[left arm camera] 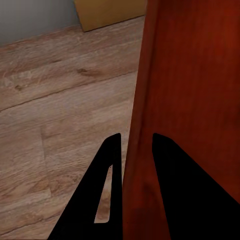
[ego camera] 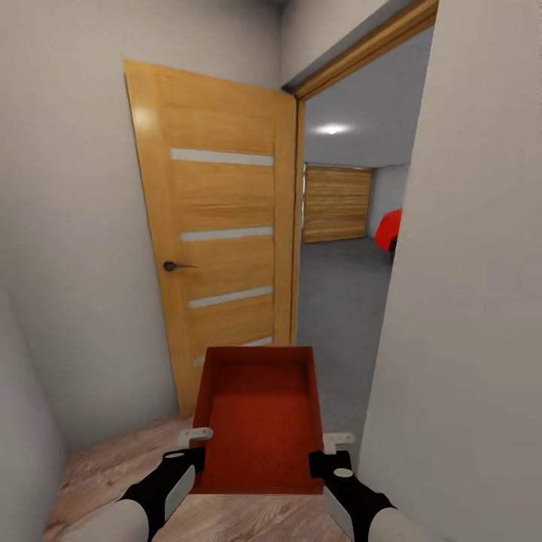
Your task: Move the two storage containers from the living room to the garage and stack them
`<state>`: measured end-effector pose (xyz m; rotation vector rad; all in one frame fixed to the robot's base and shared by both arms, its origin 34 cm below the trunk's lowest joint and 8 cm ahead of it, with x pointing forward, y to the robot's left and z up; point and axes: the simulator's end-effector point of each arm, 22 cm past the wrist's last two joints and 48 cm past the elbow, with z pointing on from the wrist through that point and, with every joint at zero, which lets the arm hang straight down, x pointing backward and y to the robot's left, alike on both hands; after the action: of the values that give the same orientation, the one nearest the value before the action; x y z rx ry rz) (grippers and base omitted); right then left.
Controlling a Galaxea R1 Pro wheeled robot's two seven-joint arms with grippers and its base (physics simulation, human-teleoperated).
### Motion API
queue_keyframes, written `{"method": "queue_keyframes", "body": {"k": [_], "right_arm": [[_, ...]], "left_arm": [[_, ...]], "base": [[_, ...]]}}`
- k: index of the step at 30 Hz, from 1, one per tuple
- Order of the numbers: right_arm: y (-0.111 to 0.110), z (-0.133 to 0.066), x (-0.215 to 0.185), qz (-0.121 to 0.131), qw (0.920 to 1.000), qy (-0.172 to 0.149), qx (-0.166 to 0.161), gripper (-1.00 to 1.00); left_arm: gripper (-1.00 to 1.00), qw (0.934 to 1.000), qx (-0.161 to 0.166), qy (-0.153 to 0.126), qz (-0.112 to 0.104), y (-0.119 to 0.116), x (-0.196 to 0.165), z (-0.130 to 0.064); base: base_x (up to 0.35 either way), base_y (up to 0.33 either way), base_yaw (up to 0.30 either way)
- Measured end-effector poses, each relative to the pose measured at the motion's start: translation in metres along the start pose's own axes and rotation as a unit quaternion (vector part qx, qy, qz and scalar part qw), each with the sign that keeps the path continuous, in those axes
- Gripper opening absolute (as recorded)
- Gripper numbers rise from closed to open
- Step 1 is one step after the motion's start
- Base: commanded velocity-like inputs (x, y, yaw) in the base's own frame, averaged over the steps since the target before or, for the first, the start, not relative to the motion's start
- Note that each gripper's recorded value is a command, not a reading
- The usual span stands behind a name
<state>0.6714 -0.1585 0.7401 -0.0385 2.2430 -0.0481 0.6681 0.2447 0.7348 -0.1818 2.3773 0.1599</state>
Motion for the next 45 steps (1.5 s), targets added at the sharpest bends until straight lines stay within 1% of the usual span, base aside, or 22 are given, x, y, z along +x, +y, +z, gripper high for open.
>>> {"method": "queue_keyframes", "body": {"k": [45], "right_arm": [[0.0000,0.0000,-0.0004,0.000,1.0000,0.000,0.000,-1.00]], "left_arm": [[-1.00,1.0000,0.000,0.000,0.000,0.0000,-0.0003,-0.0001]], "base": [[0.246,0.217,-0.287]]}}
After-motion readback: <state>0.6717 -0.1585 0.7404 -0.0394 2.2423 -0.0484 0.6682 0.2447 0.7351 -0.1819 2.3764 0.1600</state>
